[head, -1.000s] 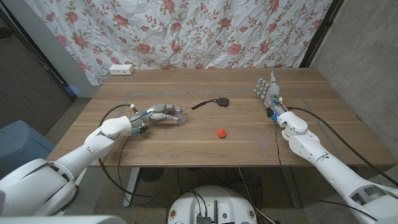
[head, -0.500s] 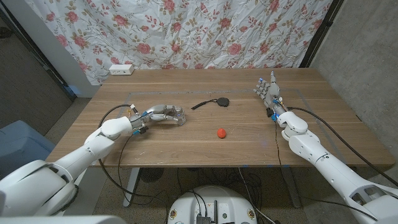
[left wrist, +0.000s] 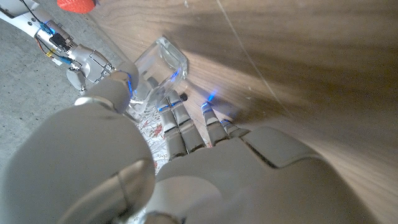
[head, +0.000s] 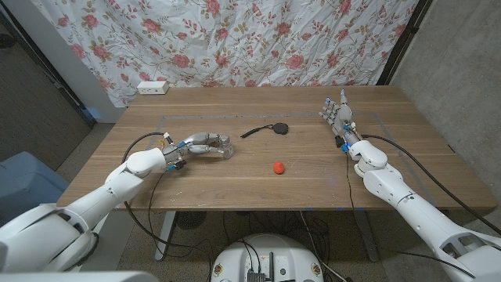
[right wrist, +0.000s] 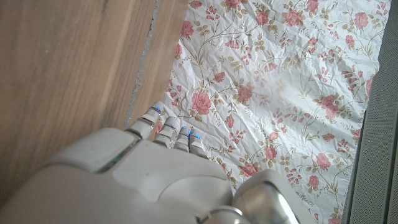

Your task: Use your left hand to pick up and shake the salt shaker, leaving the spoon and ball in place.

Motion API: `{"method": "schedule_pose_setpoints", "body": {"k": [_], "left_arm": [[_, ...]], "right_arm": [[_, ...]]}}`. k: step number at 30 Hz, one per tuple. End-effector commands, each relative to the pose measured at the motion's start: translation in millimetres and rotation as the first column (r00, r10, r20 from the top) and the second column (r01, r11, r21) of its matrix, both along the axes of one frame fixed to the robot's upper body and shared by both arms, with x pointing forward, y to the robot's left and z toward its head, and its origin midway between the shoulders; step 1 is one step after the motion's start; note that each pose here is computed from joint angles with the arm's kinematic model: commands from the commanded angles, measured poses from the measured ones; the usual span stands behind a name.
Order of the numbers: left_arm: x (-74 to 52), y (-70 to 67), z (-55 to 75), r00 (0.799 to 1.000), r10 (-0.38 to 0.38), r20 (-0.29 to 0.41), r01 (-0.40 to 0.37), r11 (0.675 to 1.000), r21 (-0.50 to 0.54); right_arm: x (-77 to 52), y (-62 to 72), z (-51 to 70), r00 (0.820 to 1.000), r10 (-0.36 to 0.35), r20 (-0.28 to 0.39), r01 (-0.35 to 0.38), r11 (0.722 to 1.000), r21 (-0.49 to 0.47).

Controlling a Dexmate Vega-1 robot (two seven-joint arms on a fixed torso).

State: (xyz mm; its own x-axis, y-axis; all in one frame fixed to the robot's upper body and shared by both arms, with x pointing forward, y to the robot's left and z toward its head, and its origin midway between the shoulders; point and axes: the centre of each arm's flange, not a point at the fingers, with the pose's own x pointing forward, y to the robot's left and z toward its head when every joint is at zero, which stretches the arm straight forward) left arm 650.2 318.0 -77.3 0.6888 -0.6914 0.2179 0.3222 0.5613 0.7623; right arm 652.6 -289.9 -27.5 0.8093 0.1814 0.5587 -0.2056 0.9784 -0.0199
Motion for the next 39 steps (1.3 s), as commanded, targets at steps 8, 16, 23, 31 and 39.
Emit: {"method": "schedule_pose_setpoints", "body": {"k": [8,16,23,31,39], "left_arm": [[-0.4,4.2,-1.8,1.000,0.026,0.017,-0.026,1.000,-0.016],[-0.9,3.9,-3.2,0.999,0.033,0.022,-0.033,0.999,-0.023],[-1.9,2.5,-4.2,0.998,0.046,0.032,-0.045,0.999,-0.030],[-6.3,3.0,1.7,0.996,0.060,0.060,-0.057,0.997,-0.055],[-10.5,3.7,6.4,0.994,0.072,0.081,-0.067,0.995,-0.073]], "right_arm": [[0.2,-0.5,0.3,1.000,0.000,0.001,0.000,1.000,0.000],[0.3,-0.5,0.2,1.000,0.000,0.001,0.000,1.000,0.000],[0.2,-0.5,0.2,1.000,0.000,0.001,0.000,1.000,0.000],[0.1,-0.5,0.3,1.000,0.000,0.001,0.000,1.000,0.000],[0.1,-0.5,0.3,1.000,0.000,0.001,0.000,1.000,0.000]]}}
